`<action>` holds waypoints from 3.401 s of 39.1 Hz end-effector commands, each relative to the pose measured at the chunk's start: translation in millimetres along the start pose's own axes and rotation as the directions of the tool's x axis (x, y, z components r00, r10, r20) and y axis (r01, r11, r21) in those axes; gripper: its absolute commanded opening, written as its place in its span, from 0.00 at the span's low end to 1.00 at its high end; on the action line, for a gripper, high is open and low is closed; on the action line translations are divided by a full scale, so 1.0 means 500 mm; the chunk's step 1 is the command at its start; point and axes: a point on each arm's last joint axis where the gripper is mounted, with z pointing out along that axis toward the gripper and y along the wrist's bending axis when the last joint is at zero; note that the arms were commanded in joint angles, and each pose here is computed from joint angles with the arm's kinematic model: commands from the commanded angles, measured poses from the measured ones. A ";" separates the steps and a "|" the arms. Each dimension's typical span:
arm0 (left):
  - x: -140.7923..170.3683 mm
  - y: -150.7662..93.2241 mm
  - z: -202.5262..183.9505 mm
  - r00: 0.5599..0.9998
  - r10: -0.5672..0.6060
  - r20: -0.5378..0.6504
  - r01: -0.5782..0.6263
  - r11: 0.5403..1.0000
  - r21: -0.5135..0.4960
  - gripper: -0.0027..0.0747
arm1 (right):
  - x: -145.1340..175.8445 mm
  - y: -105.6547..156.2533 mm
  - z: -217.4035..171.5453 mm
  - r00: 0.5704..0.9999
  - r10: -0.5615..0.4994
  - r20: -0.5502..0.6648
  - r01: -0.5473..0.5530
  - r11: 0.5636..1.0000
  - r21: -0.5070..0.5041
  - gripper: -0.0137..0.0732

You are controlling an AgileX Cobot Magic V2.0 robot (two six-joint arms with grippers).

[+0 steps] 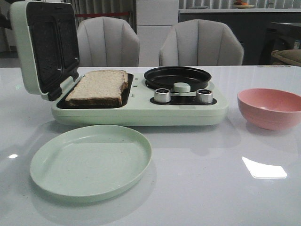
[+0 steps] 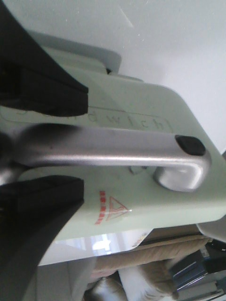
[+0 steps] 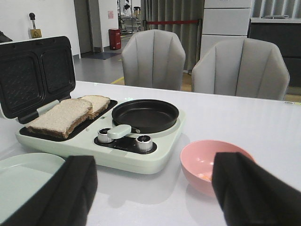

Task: Make breakfast with bread and shrimp
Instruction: 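Grasp the press lid handle with the left gripper and swing it down, then release the lid handle and raise the left gripper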

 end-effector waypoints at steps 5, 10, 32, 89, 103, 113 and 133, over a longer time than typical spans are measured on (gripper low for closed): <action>0.023 -0.100 0.001 0.995 0.095 -0.022 -0.092 0.987 0.136 0.49 | -0.031 0.000 -0.002 0.996 -0.006 0.092 0.005 1.000 0.006 0.85; 0.055 -0.135 0.027 0.984 0.166 -0.061 -0.153 0.973 0.174 0.49 | -0.031 0.000 -0.002 0.996 -0.006 0.092 0.005 1.000 0.006 0.85; 0.175 -0.220 0.102 0.859 0.483 -0.173 -0.456 0.873 0.170 0.49 | -0.031 0.000 -0.002 0.996 -0.006 0.092 0.005 1.000 0.006 0.85; 0.194 -0.372 -0.407 0.494 0.864 0.096 -0.800 0.495 -0.338 0.49 | -0.031 0.000 -0.002 0.996 -0.006 0.092 0.005 1.000 0.006 0.85; 0.318 -0.265 -0.437 0.508 0.836 0.209 -0.767 0.549 -0.331 0.49 | -0.031 0.000 -0.002 0.996 -0.006 0.092 0.005 1.000 0.006 0.85; 0.414 -0.176 -0.457 0.509 0.802 0.313 -0.736 0.594 -0.324 0.49 | -0.031 0.000 -0.002 0.996 -0.006 0.092 0.005 1.000 0.006 0.85; 0.537 -0.059 -0.476 0.477 0.780 0.404 -0.724 0.610 -0.322 0.49 | -0.031 0.000 -0.002 0.996 -0.006 0.092 0.005 1.000 0.006 0.85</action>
